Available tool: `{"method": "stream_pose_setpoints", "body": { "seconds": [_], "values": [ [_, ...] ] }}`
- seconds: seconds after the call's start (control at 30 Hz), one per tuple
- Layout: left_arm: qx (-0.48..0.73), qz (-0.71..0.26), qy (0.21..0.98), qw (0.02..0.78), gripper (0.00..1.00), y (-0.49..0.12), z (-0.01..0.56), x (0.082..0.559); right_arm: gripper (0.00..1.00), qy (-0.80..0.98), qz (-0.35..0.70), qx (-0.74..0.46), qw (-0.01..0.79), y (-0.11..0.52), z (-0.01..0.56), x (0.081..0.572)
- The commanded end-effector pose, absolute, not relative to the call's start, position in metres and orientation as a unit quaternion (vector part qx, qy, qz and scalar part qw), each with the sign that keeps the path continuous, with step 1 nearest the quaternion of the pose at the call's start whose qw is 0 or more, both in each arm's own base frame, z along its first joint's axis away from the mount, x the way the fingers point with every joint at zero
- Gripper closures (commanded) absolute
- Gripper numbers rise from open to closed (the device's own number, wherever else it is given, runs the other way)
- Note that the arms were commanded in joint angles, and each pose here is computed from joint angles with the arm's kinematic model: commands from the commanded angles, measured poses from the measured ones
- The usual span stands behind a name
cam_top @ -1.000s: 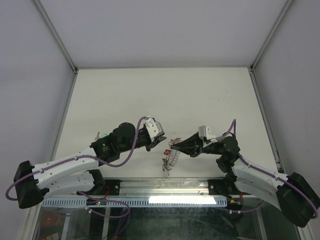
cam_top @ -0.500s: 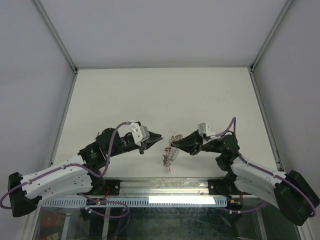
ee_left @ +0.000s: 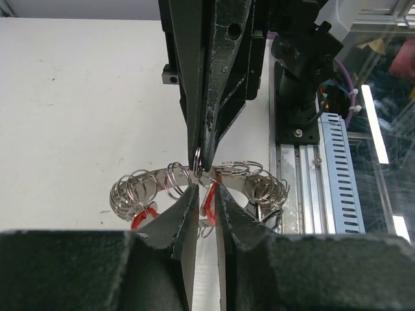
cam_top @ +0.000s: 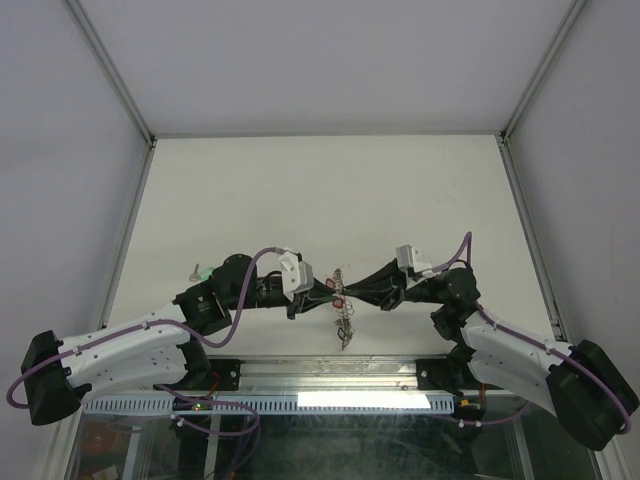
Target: Put the keys on the keyring
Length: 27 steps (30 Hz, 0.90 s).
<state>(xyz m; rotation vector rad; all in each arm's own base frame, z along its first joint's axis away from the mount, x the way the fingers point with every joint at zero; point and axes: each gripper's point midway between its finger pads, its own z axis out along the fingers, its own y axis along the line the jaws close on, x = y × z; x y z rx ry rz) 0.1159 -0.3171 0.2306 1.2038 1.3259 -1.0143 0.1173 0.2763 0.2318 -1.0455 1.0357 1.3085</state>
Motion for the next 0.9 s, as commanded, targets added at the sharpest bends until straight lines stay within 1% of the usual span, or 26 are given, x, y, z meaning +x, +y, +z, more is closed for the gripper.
{"method": "stream_pose_setpoints", "body": {
  "seconds": [0.0, 0.27, 0.43, 0.63, 0.87],
  "values": [
    [0.501, -0.451, 0.514, 0.530, 0.84, -0.323, 0.252, 0.108, 1.00, 0.377, 0.551, -0.448, 0.594, 0.275, 0.273, 0.115],
    [0.502, -0.455, 0.511, 0.529, 0.73, -0.327, 0.253, 0.108, 1.00, 0.376, 0.550, -0.450, 0.594, 0.275, 0.273, 0.115],
    [0.502, -0.453, 0.514, 0.528, 0.69, -0.329, 0.252, 0.111, 1.00, 0.376, 0.550, -0.450, 0.595, 0.275, 0.274, 0.115],
    [0.494, -0.447, 0.523, 0.532, 0.68, -0.331, 0.251, 0.116, 1.00, 0.374, 0.550, -0.451, 0.595, 0.274, 0.276, 0.114],
    [0.487, -0.439, 0.533, 0.534, 0.69, -0.331, 0.247, 0.122, 1.00, 0.372, 0.551, -0.453, 0.593, 0.274, 0.276, 0.112]
  ]
}}
